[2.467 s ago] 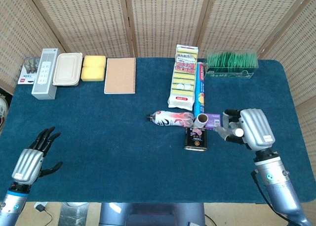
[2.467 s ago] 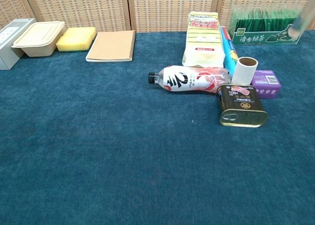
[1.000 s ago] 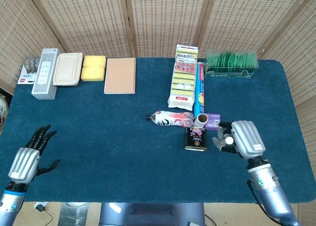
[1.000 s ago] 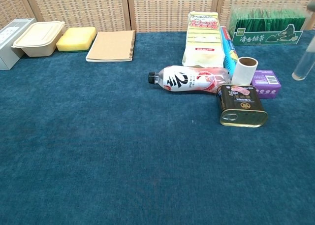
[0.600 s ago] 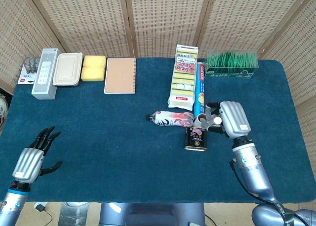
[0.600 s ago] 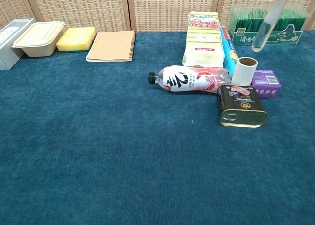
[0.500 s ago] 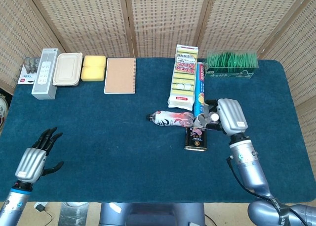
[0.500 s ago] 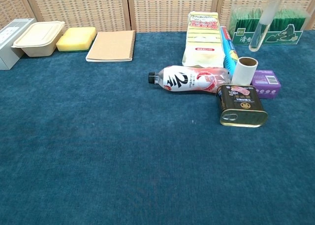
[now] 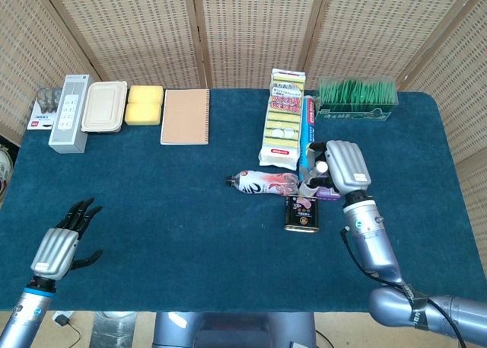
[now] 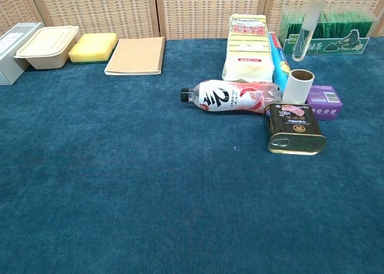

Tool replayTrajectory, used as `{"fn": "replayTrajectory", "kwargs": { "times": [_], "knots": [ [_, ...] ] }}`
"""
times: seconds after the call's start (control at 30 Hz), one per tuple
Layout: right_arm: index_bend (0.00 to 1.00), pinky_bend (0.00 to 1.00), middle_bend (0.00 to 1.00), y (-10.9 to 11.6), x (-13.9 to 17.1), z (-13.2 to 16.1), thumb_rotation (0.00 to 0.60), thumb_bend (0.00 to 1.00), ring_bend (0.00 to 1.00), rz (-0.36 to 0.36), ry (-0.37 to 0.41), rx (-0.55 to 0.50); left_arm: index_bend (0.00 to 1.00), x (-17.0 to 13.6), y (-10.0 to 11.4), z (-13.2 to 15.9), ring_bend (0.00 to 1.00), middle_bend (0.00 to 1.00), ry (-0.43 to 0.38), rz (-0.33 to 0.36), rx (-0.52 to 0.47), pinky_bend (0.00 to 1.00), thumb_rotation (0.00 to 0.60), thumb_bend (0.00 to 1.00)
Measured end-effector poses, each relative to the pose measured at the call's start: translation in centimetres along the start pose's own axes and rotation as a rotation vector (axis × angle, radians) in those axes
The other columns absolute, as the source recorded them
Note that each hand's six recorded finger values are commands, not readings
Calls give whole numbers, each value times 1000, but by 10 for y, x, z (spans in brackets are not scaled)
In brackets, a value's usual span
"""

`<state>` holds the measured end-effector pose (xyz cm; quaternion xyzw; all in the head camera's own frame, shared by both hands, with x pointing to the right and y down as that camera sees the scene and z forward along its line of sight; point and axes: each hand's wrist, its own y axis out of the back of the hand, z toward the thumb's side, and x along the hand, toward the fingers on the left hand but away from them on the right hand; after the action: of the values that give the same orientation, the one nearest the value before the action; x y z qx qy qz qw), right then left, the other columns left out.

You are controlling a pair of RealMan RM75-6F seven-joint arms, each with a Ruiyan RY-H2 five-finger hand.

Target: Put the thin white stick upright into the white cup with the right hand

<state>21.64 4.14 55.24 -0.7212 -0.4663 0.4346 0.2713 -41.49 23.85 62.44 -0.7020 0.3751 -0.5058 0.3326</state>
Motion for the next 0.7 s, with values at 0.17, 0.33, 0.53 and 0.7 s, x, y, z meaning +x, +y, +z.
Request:
{"fn": "replayTrajectory", "kwargs": {
  "times": [0.17, 0.33, 0.53, 0.7],
  "knots": [
    [794, 1000, 1000, -5, -6, -4, 600, 462, 1000, 9, -6, 6, 96, 0, 1, -1, 30, 36, 6, 4, 0, 316, 600, 196],
    [794, 1000, 1000, -10, -10, -8, 600, 462, 1000, 20, -14, 8, 96, 1, 1, -2, 30, 36, 9, 5, 0, 315, 600, 196],
    [794, 1000, 1000, -14, -14, -14, 600, 461, 1000, 24, -25, 9, 96, 2, 2, -3, 30, 36, 16, 5, -1, 316, 600, 196],
    [794, 1000, 1000, -17, -17, -23, 600, 461, 1000, 31, -35, 16, 96, 3, 1, -4, 30, 37, 20, 1, -1, 315, 599, 197]
  ]
}}
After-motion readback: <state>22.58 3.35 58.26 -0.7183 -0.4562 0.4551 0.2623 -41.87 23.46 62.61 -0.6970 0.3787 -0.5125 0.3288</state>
